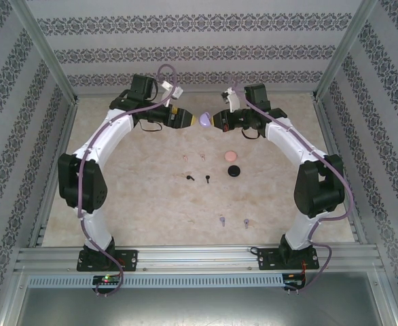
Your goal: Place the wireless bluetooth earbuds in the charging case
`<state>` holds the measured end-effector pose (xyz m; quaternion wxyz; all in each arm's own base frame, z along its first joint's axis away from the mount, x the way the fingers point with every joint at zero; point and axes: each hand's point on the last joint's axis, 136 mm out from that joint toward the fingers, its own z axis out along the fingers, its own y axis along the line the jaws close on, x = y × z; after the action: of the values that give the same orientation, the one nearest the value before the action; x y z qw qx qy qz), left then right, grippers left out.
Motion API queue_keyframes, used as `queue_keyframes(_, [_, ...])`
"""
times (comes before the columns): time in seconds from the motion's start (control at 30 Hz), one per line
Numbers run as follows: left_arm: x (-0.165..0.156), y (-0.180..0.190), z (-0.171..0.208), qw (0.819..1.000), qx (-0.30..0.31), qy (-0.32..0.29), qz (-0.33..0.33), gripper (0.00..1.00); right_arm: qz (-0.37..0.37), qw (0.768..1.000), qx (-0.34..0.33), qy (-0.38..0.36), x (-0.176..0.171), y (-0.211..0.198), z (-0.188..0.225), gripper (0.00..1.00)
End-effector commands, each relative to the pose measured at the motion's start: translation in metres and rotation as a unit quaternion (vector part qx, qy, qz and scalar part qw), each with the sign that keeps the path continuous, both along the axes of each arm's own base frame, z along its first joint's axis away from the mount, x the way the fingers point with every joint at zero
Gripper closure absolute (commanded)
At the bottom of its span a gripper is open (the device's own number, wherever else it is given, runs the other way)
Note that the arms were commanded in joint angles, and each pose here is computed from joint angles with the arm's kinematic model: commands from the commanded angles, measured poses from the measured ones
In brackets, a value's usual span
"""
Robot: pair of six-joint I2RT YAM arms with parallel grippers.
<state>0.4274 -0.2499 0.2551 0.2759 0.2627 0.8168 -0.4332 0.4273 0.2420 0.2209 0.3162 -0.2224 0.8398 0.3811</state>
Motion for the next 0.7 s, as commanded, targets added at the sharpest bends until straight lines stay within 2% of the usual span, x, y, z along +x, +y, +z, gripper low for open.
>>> queue_keyframes(0.0, [-0.022,-0.001,-0.002,0.998,0.002,0.029,-0.058,0.22,0.047,0.997,-0.049,-0.021,-0.011,0.004,-0.01,1.0])
queue_keyframes(0.13, [-0.03,-0.006,-0.007,0.995,0.006,0.045,-0.084,0.26,0.061,0.996,-0.066,-0.027,-0.017,0.009,-0.012,1.0])
queue_keyframes(0.67, [-0.039,-0.027,-0.023,0.992,0.007,0.062,-0.113,0.36,0.091,0.992,-0.072,-0.045,-0.028,0.035,0.002,1.0])
